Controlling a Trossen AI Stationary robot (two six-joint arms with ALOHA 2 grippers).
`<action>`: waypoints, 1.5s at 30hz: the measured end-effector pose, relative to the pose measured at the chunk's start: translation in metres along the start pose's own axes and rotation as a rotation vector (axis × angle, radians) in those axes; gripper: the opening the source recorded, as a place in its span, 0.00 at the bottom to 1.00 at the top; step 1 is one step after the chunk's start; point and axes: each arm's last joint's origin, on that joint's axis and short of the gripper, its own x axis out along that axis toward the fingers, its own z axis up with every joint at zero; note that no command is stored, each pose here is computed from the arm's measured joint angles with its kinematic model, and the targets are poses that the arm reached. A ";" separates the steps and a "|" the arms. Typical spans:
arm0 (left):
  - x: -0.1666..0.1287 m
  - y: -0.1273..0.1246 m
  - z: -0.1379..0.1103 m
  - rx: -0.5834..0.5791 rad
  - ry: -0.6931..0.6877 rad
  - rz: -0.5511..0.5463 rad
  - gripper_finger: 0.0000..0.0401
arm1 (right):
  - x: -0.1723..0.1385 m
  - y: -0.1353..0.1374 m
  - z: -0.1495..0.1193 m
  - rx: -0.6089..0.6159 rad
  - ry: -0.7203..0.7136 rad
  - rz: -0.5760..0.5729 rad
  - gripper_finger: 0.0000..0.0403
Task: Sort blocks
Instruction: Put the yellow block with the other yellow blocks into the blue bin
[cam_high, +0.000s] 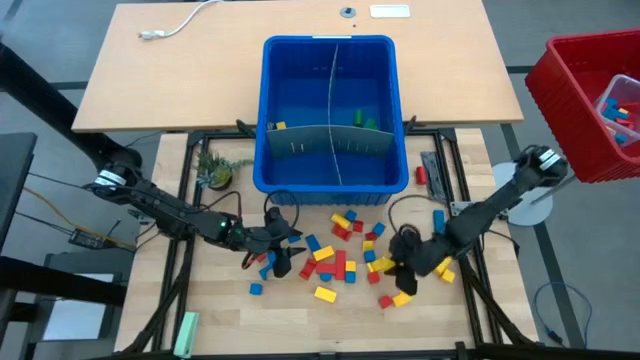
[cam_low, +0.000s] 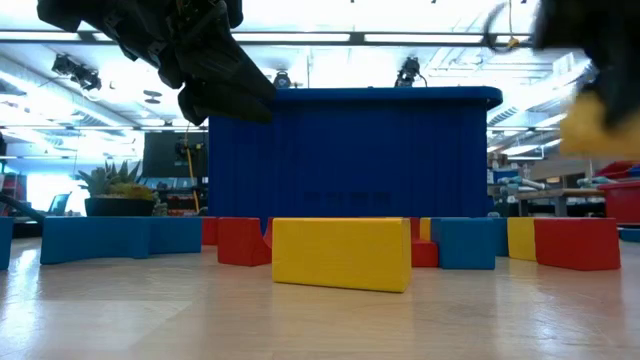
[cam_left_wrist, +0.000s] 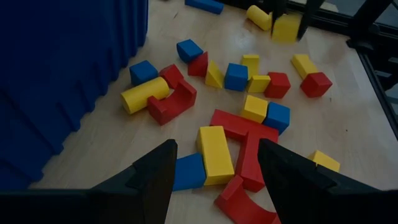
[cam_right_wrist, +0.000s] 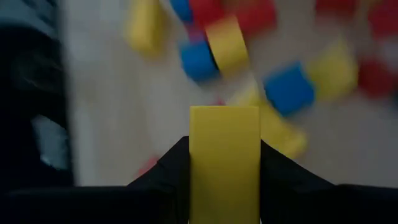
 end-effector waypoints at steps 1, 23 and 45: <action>0.000 0.000 0.000 0.000 0.000 0.000 0.58 | -0.007 0.002 0.009 -0.012 -0.044 0.018 0.29; 0.000 -0.001 0.002 -0.011 -0.021 -0.004 0.58 | -0.064 -0.062 0.217 -0.180 -0.873 -0.265 0.29; 0.000 -0.002 0.005 -0.024 -0.049 -0.012 0.58 | -0.015 -0.217 0.347 -0.027 -0.945 -0.468 0.43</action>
